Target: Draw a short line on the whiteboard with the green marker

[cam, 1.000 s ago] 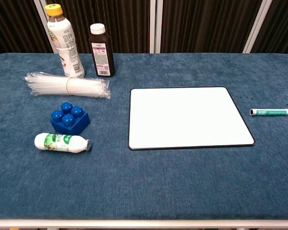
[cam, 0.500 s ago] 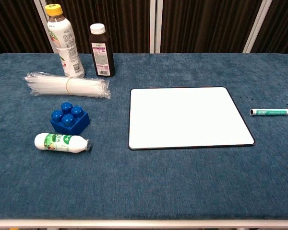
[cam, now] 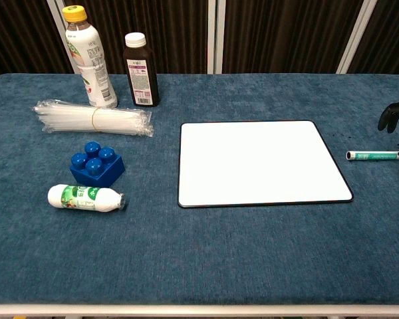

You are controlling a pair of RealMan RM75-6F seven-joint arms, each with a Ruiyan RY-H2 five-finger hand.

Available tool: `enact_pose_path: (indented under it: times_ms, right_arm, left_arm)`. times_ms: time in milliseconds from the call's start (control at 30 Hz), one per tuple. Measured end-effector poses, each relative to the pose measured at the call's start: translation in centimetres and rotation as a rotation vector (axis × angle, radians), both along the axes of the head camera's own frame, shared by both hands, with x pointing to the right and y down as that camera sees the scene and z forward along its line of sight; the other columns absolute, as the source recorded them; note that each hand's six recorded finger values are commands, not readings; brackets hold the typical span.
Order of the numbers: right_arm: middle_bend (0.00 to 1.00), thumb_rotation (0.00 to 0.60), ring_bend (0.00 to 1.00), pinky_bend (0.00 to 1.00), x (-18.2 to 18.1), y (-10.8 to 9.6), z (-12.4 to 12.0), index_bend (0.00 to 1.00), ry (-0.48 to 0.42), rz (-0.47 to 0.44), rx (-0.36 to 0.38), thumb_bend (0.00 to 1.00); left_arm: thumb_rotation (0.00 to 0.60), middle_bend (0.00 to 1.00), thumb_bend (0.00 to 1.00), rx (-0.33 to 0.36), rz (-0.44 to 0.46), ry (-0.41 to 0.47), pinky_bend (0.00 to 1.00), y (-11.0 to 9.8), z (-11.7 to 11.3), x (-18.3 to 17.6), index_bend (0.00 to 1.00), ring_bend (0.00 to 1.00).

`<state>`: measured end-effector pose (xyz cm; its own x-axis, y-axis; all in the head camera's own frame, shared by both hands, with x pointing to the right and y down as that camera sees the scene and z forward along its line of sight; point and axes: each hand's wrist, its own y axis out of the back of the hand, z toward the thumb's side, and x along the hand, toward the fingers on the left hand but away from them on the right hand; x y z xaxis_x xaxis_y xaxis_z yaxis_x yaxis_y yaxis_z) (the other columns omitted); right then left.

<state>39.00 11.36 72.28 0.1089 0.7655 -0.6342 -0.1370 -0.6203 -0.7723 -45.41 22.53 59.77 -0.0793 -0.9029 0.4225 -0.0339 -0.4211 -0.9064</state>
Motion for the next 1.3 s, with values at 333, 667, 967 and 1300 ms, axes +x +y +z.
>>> enact_pose_path:
  times_ms: [333,667,967,1300]
  right_arm:
    - [0.42,0.600,0.19,0.11,-1.3,-0.3,2.8,0.43,0.040,-0.034,-0.027,0.22]
    - [0.46,0.600,0.22,0.11,-2.3,-0.5,4.0,0.46,0.060,-0.058,-0.039,0.28]
    - [0.50,0.600,0.25,0.12,-2.9,-0.5,4.6,0.51,0.075,-0.075,-0.045,0.31]
    - [0.59,0.600,0.34,0.16,-3.7,-0.9,3.1,0.66,0.047,-0.095,0.008,0.35]
  left_arm:
    - [0.600,0.00,0.00,-0.005,-0.005,0.004,0.00,0.1,0.2,-0.1,0.06,0.00]
    - [0.600,0.00,0.00,-0.009,-0.015,0.007,0.00,0.3,0.5,-0.4,0.06,0.00]
    - [0.600,0.00,0.00,-0.016,-0.026,0.011,0.00,0.6,0.8,-0.7,0.06,0.00]
    - [0.600,0.00,0.00,-0.011,-0.028,0.018,0.00,0.7,0.7,-0.8,0.06,0.00]
